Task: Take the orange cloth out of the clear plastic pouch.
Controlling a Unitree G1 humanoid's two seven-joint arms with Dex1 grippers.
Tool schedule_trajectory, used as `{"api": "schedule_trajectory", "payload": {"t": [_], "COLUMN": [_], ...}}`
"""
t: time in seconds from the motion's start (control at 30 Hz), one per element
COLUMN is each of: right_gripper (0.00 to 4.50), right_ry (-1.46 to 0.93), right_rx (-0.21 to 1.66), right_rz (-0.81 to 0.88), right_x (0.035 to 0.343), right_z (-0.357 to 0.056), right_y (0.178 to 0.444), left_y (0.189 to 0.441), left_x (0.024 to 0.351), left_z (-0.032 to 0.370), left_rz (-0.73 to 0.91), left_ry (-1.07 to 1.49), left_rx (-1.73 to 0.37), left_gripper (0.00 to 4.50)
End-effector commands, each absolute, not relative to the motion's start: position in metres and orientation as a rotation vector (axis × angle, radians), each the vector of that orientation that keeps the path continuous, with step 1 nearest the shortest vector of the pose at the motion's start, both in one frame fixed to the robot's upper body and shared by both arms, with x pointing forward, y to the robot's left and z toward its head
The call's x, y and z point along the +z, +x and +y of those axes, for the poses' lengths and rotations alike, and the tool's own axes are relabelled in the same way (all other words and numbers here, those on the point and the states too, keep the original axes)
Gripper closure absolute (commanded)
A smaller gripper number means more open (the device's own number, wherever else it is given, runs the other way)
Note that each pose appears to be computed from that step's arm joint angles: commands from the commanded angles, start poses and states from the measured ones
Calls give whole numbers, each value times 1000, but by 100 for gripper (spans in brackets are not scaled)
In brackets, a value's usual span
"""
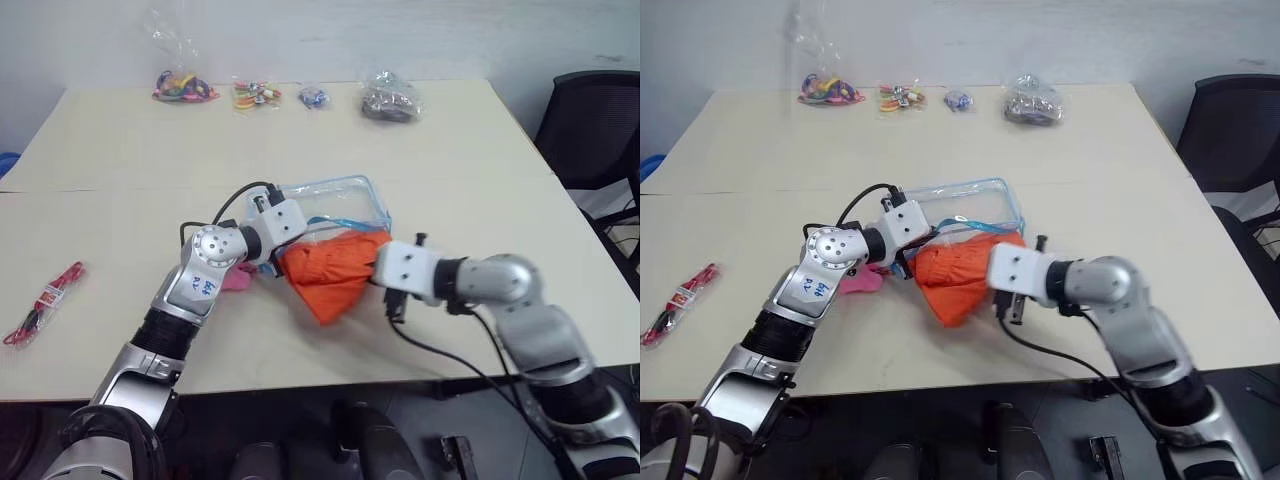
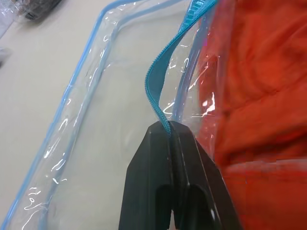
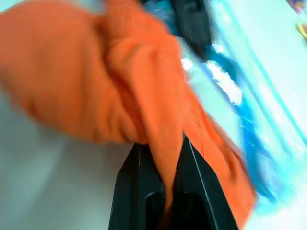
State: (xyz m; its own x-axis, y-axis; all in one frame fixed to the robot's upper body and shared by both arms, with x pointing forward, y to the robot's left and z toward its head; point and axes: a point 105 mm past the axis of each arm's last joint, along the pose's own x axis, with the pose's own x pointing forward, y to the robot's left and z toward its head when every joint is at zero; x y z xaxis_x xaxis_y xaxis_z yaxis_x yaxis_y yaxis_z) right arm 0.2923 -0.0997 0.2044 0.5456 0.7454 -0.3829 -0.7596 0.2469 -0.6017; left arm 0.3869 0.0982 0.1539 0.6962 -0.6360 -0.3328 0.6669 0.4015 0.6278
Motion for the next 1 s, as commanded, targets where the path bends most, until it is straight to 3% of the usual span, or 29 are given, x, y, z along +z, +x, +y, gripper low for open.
{"api": "schedule_trajectory", "payload": {"t": [0.03,0.13,0.2,0.43,0.53,0.63,1.0], "right_gripper": [448,448,448,448,448,448,448], "right_ry": [-920,-1145,-1141,-1101,-1164,-1237,-1343], "right_rx": [907,730,620,260,299,334,357], "right_rz": [-124,-203,-188,-154,59,132,180], "right_x": [257,275,272,225,163,135,120], "right_z": [-123,-157,-182,-265,-289,-303,-334], "right_y": [287,294,302,311,303,291,283], "left_y": [377,370,368,362,349,333,320], "left_x": [149,144,144,144,147,155,184], "left_z": [97,97,97,92,81,74,79], "left_rz": [18,18,11,-8,-68,-115,-92], "left_ry": [900,913,917,907,958,978,972], "left_rx": [-884,-924,-933,-960,-1046,-1156,-1320], "left_gripper": [450,450,450,450,450,450,450]}}
